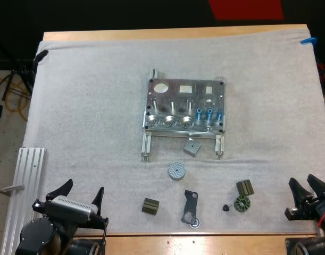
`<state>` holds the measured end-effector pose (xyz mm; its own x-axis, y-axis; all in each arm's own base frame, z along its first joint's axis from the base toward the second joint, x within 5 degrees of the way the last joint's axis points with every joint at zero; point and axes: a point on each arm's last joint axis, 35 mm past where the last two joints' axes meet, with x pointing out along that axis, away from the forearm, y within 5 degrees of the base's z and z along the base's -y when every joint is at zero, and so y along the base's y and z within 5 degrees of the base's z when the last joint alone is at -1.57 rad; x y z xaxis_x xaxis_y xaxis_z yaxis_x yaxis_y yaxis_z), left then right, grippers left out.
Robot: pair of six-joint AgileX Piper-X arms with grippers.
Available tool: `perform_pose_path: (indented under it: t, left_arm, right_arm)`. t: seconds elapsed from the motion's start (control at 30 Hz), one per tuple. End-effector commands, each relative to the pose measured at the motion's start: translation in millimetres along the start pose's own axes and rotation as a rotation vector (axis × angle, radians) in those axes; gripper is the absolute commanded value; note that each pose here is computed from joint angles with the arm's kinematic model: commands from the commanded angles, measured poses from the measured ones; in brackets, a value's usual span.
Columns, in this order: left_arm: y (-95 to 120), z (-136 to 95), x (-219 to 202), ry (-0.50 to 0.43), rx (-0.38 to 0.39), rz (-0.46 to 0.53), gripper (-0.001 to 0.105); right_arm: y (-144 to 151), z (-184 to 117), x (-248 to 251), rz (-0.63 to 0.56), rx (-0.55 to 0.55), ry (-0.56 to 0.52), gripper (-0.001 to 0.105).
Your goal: Load cells from right to left
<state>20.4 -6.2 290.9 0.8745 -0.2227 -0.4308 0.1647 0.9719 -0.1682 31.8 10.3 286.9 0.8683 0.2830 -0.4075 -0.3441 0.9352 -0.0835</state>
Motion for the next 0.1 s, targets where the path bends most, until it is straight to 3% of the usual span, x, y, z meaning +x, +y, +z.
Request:
perform_pose_path:
  t: [0.0, 0.07]
  left_arm:
    - [-0.2, 2.6, 2.1, 0.000, -0.002, 0.001, 0.071]
    - [-0.2, 2.6, 2.1, 0.000, -0.002, 0.001, 0.071]
  right_arm:
    - [0.1, 2.2, -1.7, 0.004, -0.016, -0.022, 0.047]
    - [0.1, 2.4, -1.9, 0.004, -0.017, -0.023, 0.047]
